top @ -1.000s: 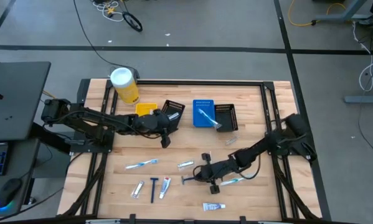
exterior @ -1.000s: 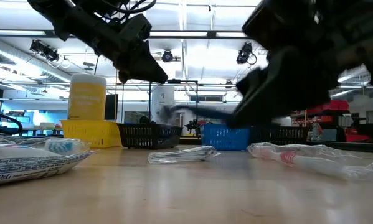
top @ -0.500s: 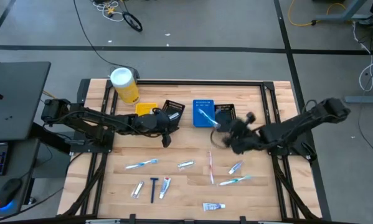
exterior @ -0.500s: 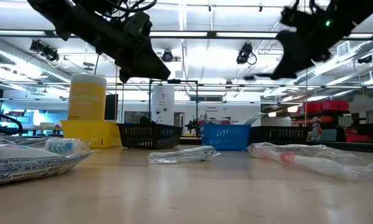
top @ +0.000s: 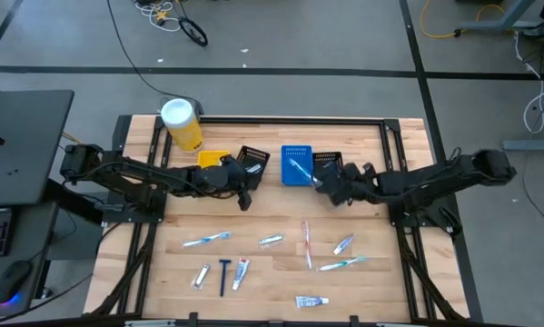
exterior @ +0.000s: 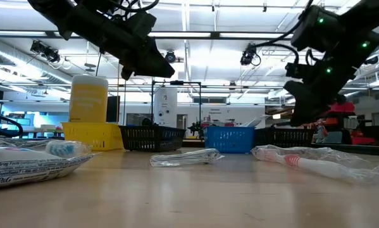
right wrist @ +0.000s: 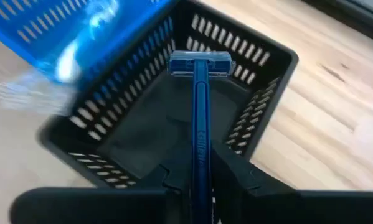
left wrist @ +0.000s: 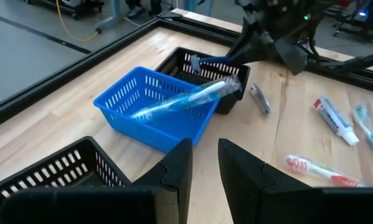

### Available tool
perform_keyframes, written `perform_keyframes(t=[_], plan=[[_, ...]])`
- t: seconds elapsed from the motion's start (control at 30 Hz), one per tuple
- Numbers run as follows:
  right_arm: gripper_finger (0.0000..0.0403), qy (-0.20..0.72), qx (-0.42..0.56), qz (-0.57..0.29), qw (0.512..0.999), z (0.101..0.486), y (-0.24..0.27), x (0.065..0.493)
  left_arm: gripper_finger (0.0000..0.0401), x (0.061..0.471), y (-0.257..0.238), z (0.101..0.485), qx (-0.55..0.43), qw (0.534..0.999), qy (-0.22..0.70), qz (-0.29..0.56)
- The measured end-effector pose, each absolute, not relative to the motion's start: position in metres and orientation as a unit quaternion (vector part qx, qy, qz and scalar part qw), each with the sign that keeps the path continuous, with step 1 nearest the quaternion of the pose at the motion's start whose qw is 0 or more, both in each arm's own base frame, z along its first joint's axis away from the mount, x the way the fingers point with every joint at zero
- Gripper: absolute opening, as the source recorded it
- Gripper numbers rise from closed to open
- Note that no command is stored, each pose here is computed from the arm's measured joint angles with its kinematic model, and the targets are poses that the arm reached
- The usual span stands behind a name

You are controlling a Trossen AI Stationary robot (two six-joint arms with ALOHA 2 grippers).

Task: Pick & Place Travel size toiletries
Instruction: Put the blue razor into the left black bin, then put the white toothpaste into the yellow bin

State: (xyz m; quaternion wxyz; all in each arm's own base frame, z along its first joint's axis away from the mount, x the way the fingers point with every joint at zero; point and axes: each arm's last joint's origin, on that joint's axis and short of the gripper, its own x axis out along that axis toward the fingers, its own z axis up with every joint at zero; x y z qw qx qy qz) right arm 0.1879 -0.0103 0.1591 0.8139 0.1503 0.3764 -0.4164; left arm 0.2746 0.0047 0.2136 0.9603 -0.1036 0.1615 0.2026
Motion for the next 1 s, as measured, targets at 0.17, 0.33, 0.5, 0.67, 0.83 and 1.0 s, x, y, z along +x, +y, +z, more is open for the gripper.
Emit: perform_keyframes(t=[0.17,0.33,0.5,0.67,0.83,1.0], plan=[[0.0123,0.369,0.120,-0.405,0.828,0.163,-0.021,0.194,0.0084,0.275,0.005,0.214,-0.104,0.960,0.162,0.203],[0.0150,0.323,0.097,-0.396,0.854,0.171,-0.028,0.204,0.0084,0.275,0.005,0.214,-0.104,0.961,0.162,0.201],[0.0153,0.278,0.058,-0.359,0.889,0.182,-0.029,0.216,0.0084,0.275,0.004,0.213,-0.106,0.962,0.166,0.188],[0.0153,0.249,0.062,-0.284,0.924,0.190,-0.026,0.224,0.0084,0.275,-0.001,0.211,-0.114,0.966,0.200,0.116],[0.0153,0.227,0.087,-0.198,0.950,0.196,-0.022,0.230,0.0084,0.275,-0.007,0.227,-0.103,0.939,0.302,0.127],[0.0153,0.196,0.052,-0.166,0.965,0.203,-0.021,0.235,0.0084,0.268,-0.023,0.232,-0.095,0.908,0.391,0.118]])
